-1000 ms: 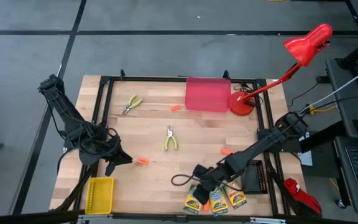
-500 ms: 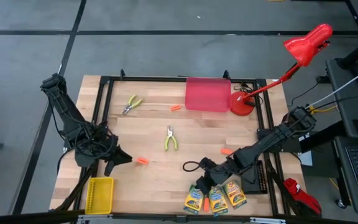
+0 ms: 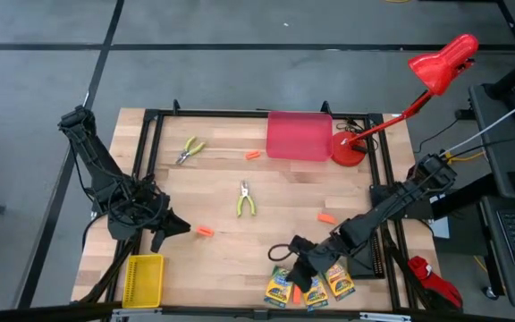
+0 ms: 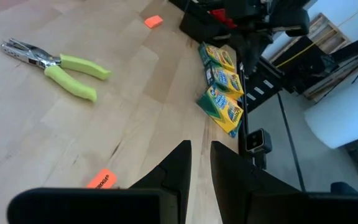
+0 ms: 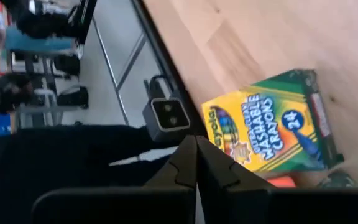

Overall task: Pick & Place School Supplies
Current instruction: Put the yellow crayon box into the red bin

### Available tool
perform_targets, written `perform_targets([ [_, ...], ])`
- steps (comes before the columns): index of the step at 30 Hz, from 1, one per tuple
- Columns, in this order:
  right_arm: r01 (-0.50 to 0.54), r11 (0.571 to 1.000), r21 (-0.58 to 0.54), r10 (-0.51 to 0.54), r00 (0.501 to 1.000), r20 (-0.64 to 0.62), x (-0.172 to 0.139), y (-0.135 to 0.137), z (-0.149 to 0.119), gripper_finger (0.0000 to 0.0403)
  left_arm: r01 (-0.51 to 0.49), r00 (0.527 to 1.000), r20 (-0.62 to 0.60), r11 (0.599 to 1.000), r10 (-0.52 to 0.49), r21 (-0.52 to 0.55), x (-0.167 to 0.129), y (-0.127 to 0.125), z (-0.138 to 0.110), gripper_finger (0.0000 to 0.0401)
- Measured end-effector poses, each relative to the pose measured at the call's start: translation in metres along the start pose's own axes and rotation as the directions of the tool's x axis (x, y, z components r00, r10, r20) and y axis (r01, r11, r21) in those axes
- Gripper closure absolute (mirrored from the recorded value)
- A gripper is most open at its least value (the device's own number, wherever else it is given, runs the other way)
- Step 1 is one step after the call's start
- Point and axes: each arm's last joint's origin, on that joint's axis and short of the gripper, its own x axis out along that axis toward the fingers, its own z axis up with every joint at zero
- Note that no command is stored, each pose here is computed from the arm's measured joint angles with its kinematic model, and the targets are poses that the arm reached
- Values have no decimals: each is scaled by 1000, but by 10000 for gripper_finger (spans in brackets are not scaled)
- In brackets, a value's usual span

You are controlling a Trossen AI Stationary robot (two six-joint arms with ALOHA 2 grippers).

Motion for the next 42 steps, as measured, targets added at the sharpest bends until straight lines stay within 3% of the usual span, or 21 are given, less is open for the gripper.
perform_targets([
  [10,67,995,-78,-70,997,-44,15,-16,1,401,-24,1000,-12,1000,24,2,5,0,-5,345],
  [23,152,987,-44,-154,987,-46,22,-30,6,402,-43,999,-30,999,43,-6,9,-1,-10,345],
  [42,158,986,-49,-162,983,-92,29,-37,11,403,-46,999,-23,999,46,-5,9,-1,-10,345],
])
